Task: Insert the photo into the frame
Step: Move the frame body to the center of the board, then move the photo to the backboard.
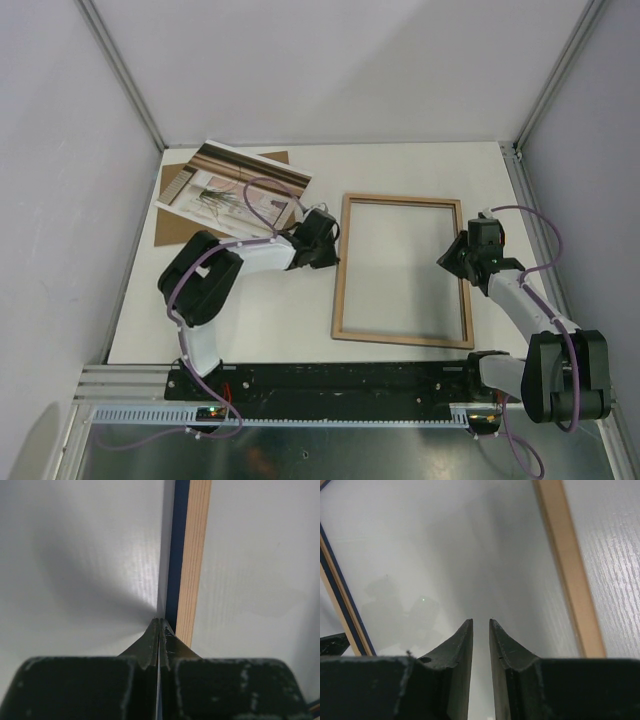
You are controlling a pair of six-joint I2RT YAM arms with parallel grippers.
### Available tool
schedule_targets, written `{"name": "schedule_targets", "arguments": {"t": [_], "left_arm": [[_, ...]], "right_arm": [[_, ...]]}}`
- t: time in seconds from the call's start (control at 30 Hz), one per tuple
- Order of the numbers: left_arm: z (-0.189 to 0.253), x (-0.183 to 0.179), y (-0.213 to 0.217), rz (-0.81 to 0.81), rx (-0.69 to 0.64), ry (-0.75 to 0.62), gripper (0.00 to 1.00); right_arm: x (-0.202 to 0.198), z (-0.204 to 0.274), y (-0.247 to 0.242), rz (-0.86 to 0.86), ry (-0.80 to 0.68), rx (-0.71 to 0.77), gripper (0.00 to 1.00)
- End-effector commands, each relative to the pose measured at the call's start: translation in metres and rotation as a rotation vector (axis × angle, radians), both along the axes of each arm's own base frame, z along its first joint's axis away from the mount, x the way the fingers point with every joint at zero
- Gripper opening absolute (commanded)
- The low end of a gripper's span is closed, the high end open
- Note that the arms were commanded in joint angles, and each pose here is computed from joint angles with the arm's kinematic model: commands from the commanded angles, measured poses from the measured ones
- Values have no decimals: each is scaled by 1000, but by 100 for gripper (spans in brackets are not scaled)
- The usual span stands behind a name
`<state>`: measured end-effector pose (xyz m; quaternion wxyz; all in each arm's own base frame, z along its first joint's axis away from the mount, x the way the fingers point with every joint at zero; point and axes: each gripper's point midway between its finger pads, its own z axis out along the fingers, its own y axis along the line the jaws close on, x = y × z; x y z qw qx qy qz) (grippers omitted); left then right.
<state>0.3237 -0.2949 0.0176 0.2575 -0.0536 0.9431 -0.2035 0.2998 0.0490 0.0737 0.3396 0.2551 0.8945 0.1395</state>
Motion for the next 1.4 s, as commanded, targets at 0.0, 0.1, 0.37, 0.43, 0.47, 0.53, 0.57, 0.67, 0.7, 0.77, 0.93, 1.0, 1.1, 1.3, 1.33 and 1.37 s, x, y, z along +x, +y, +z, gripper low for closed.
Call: {"name": "schedule_targets", "arguments": {"t": [0.0, 0.1, 0.37, 0.43, 0.47, 0.53, 0.57, 0.67, 0.7, 0.77, 0.93, 1.0, 1.1, 1.3, 1.33, 1.37], "left_arm": [[-6, -10, -25, -25, -11, 26, 0], [-6, -14, -40, -46, -23, 30, 0], [-6, -20, -79, -107, -55, 35, 0], [-6, -18, -88, -119, -63, 32, 0], [-6, -17, -93, -125, -66, 30, 0], [-6, -16, -100, -136, -71, 27, 0], [-6, -16, -104, -141, -73, 25, 0], [-6, -15, -112, -152, -78, 21, 0], [-6, -15, -114, -154, -79, 21, 0], [-7, -18, -118, -165, -87, 28, 0], [0, -18, -121, -184, -93, 15, 0], [10, -15, -121, -192, -100, -10, 0], [31, -8, -117, -197, -118, -49, 0], [75, 8, -69, -146, -103, -135, 10], [81, 14, -53, -123, -78, -156, 16], [89, 18, -37, -97, -55, -182, 24]], "right_arm": [[13, 19, 0, 22, -65, -4, 24], [14, 18, 1, 29, -63, 1, 24], [17, 21, 4, 43, -66, 8, 24], [17, 21, 4, 47, -64, 9, 24], [17, 21, 4, 49, -63, 9, 24], [16, 21, 4, 50, -62, 7, 24], [16, 21, 4, 51, -61, 6, 24], [14, 21, 3, 51, -56, 2, 24], [14, 21, 3, 51, -55, 2, 24], [14, 20, 4, 55, -52, 3, 24], [13, 22, 6, 61, -56, 11, 24], [14, 23, 6, 66, -63, 13, 24], [15, 27, 9, 72, -71, 23, 25], [19, 39, 20, 118, -105, 69, 35], [19, 40, 23, 128, -108, 77, 37], [19, 42, 26, 140, -110, 82, 40]]}}
